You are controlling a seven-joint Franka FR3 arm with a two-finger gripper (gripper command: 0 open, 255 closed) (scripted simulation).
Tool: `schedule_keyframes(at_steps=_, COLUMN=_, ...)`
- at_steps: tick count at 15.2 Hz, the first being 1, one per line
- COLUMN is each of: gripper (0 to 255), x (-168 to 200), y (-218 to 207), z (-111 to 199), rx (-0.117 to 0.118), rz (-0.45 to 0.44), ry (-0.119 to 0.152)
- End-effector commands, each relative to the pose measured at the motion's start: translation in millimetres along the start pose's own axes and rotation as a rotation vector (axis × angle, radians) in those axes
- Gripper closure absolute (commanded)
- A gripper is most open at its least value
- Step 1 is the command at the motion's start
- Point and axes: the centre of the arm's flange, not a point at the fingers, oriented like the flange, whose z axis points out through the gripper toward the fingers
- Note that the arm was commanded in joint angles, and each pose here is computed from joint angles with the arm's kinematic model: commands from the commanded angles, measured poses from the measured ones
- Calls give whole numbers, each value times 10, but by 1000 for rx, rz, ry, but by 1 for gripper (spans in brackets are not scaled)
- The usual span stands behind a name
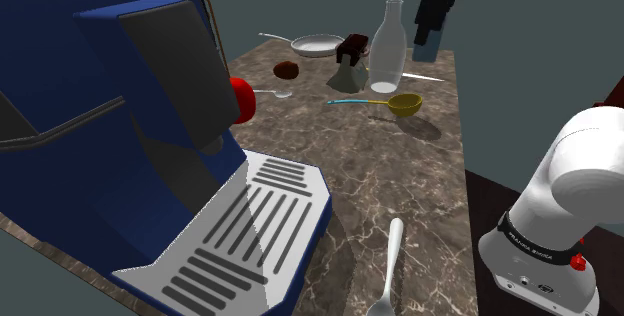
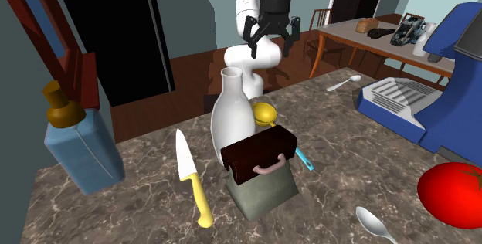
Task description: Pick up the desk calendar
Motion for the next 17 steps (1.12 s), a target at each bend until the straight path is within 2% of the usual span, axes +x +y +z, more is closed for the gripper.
schedule_keyframes(at_steps=1, gripper=0, x=0, y=0, z=0, rx=0, rz=0, ry=0)
schedule_keyframes(at_steps=9, gripper=0, x=1030, y=-90, z=301, rx=52, rz=554, ry=-46)
schedule_keyframes(at_steps=17, gripper=0, x=1943, y=355, z=657, rx=103, rz=1107, ry=-92)
